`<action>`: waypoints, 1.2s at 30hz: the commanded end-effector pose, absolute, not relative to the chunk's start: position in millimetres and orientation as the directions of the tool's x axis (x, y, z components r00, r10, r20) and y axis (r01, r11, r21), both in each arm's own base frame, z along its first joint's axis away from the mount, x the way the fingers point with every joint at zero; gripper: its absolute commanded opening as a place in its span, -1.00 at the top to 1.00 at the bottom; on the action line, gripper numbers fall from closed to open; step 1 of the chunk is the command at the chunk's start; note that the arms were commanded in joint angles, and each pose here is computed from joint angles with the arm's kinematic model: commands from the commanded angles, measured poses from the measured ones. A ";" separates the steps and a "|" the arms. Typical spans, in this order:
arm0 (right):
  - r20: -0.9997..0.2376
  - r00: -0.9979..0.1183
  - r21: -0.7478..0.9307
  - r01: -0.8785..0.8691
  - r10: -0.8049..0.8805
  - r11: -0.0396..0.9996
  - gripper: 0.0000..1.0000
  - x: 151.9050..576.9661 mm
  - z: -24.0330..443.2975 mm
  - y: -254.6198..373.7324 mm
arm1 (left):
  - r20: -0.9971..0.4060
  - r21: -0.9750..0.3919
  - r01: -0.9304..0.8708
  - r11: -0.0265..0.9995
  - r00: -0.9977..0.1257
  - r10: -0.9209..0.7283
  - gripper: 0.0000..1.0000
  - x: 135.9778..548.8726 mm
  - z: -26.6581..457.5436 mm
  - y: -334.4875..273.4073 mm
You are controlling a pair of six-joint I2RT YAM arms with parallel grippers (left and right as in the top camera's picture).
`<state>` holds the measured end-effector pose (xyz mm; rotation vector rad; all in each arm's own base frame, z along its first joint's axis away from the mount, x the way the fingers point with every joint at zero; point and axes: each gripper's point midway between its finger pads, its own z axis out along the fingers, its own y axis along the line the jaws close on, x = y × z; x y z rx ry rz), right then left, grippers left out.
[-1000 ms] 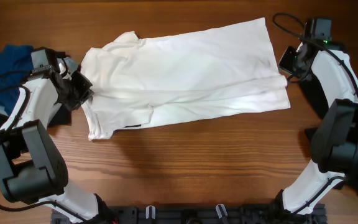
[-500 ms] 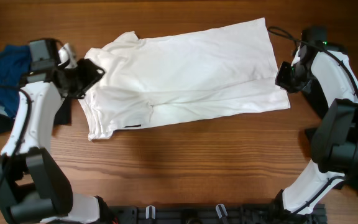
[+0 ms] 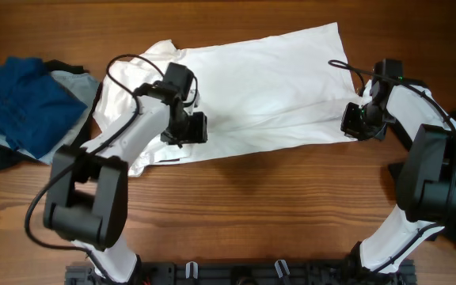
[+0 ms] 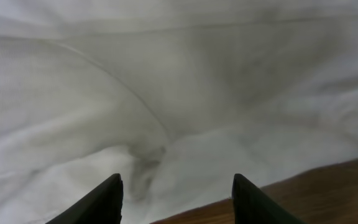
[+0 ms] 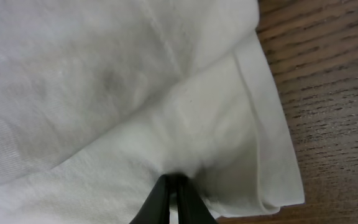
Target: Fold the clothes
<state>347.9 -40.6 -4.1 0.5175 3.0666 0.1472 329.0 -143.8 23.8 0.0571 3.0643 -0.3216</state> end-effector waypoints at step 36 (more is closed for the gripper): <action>0.029 -0.950 0.110 0.312 0.311 0.944 0.87 336.8 -16.0 -34.6 | -0.225 -0.102 -0.103 0.989 -0.966 -0.124 0.84 384.6 44.0 -72.8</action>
